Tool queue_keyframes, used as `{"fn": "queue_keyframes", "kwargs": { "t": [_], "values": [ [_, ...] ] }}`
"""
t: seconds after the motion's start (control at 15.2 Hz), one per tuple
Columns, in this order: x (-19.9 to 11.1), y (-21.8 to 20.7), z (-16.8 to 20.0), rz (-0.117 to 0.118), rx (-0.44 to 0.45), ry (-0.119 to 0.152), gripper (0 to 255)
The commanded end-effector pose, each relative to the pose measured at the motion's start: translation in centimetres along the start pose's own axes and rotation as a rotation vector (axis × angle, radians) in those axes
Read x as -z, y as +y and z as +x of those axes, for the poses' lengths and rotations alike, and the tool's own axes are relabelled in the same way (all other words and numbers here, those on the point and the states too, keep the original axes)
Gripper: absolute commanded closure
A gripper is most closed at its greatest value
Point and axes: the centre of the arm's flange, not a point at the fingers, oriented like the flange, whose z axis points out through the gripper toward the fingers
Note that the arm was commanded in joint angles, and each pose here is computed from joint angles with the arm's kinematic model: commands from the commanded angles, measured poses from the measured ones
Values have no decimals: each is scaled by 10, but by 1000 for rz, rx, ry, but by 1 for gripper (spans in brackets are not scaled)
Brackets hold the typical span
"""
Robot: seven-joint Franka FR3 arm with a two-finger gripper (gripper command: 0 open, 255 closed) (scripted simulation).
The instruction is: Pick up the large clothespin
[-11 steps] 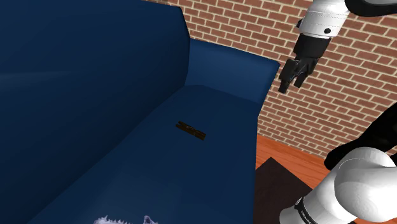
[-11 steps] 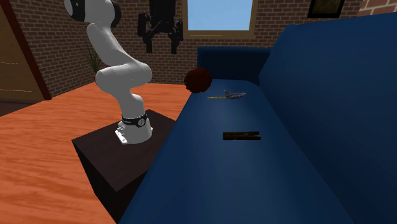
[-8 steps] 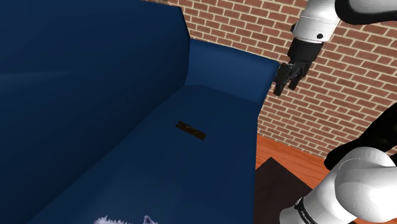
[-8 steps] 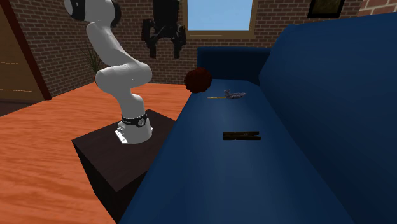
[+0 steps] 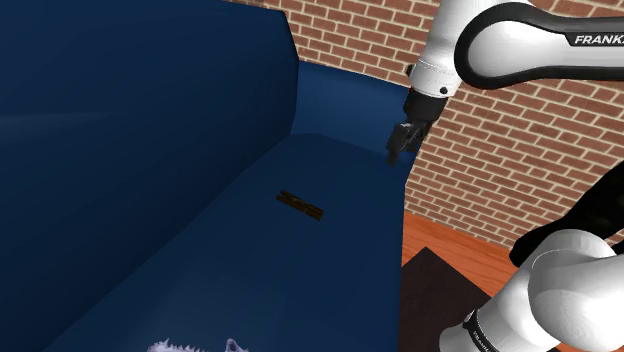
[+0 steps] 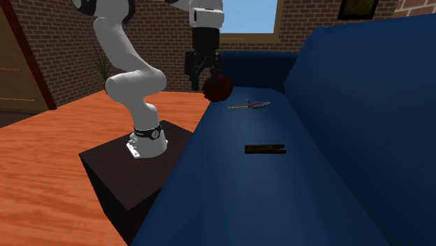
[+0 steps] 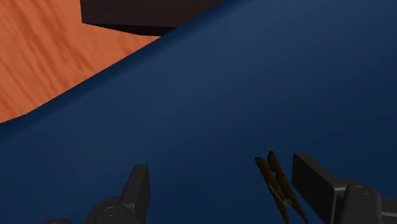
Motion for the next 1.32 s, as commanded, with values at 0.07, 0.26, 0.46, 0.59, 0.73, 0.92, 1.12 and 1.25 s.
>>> {"fn": "queue_keyframes", "kwargs": {
  "t": [0.07, 0.26, 0.46, 0.59, 0.73, 0.92, 1.12, 1.25],
  "values": [
    [-28, -16, 19, 4, 62, 26, 0],
    [-54, -31, 41, 8, 123, 50, 0],
    [-80, -47, 62, 11, 184, 73, 0],
    [-97, -59, 76, 14, 224, 89, 0],
    [-113, -71, 90, 16, 265, 104, 0],
    [-137, -90, 110, 20, 325, 128, 0],
    [-161, -111, 130, 23, 386, 151, 0],
    [-176, -126, 142, 25, 427, 166, 0]
  ]
}}
